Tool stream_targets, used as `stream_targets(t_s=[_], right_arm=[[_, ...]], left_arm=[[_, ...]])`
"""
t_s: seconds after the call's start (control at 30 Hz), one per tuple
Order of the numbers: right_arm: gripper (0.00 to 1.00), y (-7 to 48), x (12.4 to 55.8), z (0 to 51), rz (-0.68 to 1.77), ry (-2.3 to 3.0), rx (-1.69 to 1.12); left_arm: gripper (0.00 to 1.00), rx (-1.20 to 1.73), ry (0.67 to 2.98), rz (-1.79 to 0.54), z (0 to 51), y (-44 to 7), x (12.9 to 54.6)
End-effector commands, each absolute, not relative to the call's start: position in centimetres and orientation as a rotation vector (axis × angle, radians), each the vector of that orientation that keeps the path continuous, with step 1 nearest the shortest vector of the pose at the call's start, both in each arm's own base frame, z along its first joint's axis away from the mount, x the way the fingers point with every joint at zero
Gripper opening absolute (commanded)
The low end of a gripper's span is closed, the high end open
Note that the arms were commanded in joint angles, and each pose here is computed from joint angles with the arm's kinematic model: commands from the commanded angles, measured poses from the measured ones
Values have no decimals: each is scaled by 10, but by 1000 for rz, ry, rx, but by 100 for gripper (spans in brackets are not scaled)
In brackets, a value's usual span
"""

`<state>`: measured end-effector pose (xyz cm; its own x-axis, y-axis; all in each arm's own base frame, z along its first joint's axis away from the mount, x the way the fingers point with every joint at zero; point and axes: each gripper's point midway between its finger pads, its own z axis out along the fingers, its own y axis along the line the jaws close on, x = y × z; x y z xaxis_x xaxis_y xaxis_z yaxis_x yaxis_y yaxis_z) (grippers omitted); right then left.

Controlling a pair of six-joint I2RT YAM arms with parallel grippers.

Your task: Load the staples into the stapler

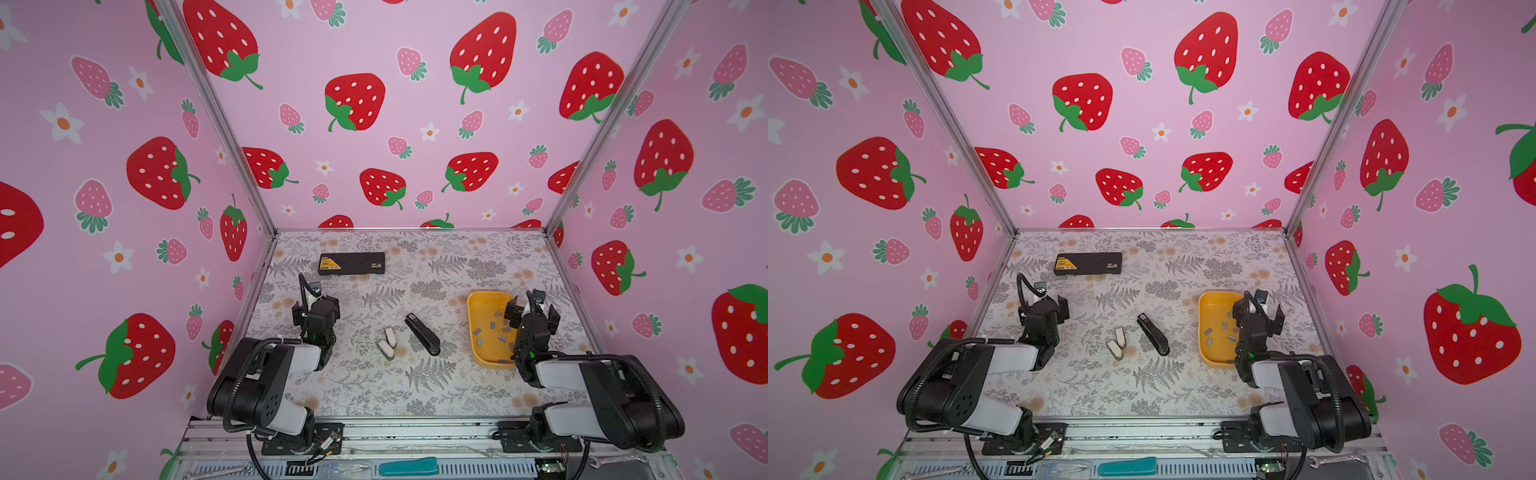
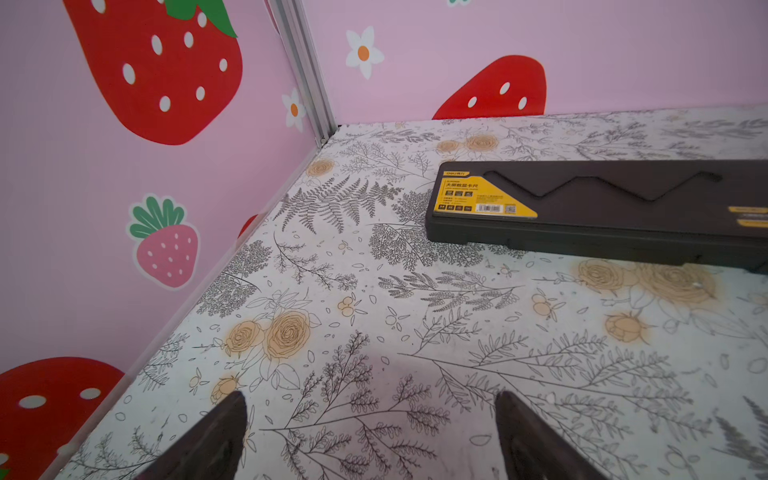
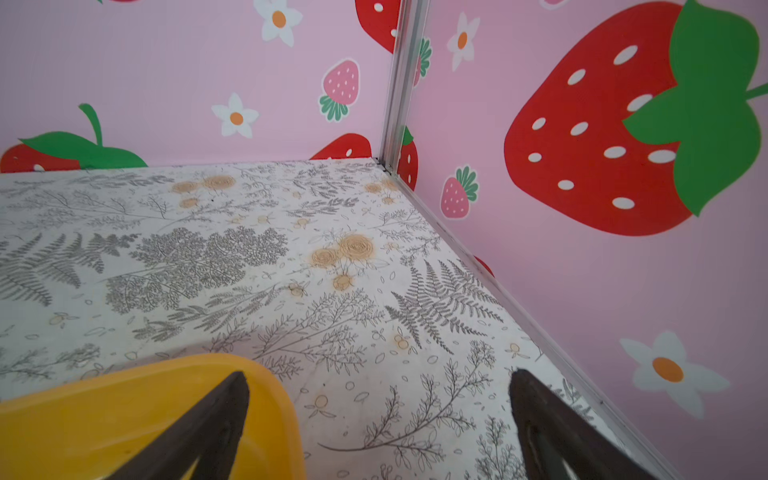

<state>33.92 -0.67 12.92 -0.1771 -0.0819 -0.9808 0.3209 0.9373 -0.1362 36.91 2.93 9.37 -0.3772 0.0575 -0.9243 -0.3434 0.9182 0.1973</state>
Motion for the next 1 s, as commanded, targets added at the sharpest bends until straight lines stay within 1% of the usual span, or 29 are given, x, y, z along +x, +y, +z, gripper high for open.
stream_targets(t_s=[0.0, 0.1, 0.2, 0.27, 0.3, 0.4, 0.97], right_arm=[[99, -2, 344, 153, -339, 1595, 132], [99, 4, 347, 148, -294, 1560, 70], [99, 2, 353, 140, -281, 1610, 78], [99, 2, 359, 132, -286, 1639, 76], [99, 4, 367, 132, -297, 1636, 63], [99, 2, 371, 126, -282, 1678, 68], [99, 1, 372, 127, -283, 1676, 67]], left_arm=[[95, -187, 1884, 321, 107, 22, 384], [94, -155, 1877, 217, 100, 19, 390], [95, -134, 1932, 203, 92, 17, 392], [99, -143, 1943, 204, 89, 19, 395], [99, -146, 1955, 190, 89, 19, 395], [99, -150, 1969, 167, 88, 21, 397], [99, -150, 1964, 163, 89, 21, 398]])
